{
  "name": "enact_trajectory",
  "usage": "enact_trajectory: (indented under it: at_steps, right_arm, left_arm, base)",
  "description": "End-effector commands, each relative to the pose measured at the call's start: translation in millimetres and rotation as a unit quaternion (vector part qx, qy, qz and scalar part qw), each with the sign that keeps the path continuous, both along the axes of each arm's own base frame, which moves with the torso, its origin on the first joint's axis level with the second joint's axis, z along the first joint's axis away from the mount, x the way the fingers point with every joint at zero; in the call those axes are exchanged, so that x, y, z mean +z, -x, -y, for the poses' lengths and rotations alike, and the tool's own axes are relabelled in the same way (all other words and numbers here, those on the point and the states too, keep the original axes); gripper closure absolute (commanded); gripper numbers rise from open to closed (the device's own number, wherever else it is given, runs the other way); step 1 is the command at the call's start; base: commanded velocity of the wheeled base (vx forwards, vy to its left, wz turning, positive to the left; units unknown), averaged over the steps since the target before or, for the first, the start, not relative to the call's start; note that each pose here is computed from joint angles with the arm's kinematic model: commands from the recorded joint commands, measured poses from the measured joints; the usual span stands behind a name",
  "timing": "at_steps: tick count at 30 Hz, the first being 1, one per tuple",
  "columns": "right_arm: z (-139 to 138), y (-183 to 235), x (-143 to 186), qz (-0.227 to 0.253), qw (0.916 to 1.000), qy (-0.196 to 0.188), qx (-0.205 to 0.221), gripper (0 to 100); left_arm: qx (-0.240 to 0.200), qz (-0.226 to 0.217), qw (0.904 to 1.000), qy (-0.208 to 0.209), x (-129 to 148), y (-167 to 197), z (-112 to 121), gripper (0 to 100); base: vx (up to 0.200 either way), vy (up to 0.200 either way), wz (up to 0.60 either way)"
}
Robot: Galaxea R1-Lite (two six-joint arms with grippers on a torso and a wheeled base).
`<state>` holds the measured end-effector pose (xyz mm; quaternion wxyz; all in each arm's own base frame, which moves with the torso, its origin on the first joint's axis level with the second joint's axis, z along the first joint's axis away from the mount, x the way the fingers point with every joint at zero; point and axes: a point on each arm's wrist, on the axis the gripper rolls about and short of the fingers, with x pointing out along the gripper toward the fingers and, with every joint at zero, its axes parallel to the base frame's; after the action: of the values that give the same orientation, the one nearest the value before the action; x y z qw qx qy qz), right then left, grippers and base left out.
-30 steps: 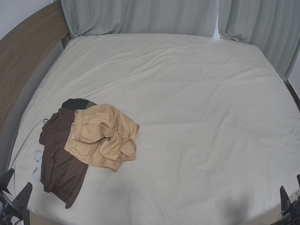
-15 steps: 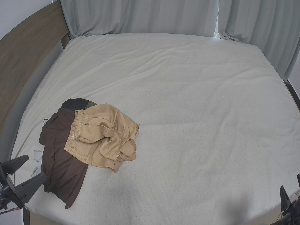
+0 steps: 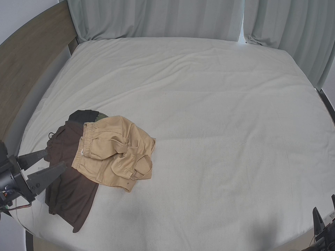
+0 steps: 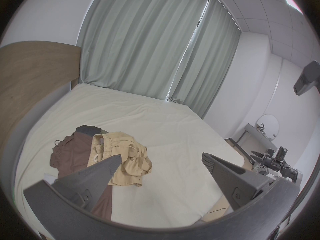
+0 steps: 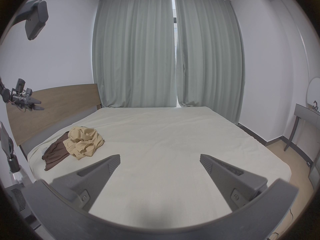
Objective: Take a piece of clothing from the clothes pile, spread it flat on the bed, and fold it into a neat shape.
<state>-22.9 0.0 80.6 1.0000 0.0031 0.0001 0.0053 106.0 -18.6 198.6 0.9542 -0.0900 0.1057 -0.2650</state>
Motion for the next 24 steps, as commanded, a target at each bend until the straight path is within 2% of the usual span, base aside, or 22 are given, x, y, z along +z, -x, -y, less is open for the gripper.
enact_trajectory:
  at_steps: [1, 17, 24]
  right_arm:
    - [0, 0, -5, -0.001, 1.0, 0.001, 0.0, 0]
    - [0, 0, -5, -0.001, 1.0, 0.002, 0.001, 0]
    - [0, 0, -5, -0.001, 1.0, 0.001, 0.002, 0]
  left_arm:
    - [0.001, -0.055, 0.9984, 0.014, -14, -35, -12, 0]
    - [-0.022, -0.106, 0.9933, 0.04, -26, -69, -26, 0]
    - [-0.021, -0.102, 0.9936, 0.043, -21, -92, -31, 0]
  base:
    - [0.0, 0.0, 0.0]
    - [0.0, 0.0, 0.0]
    - [0.0, 0.0, 0.0]
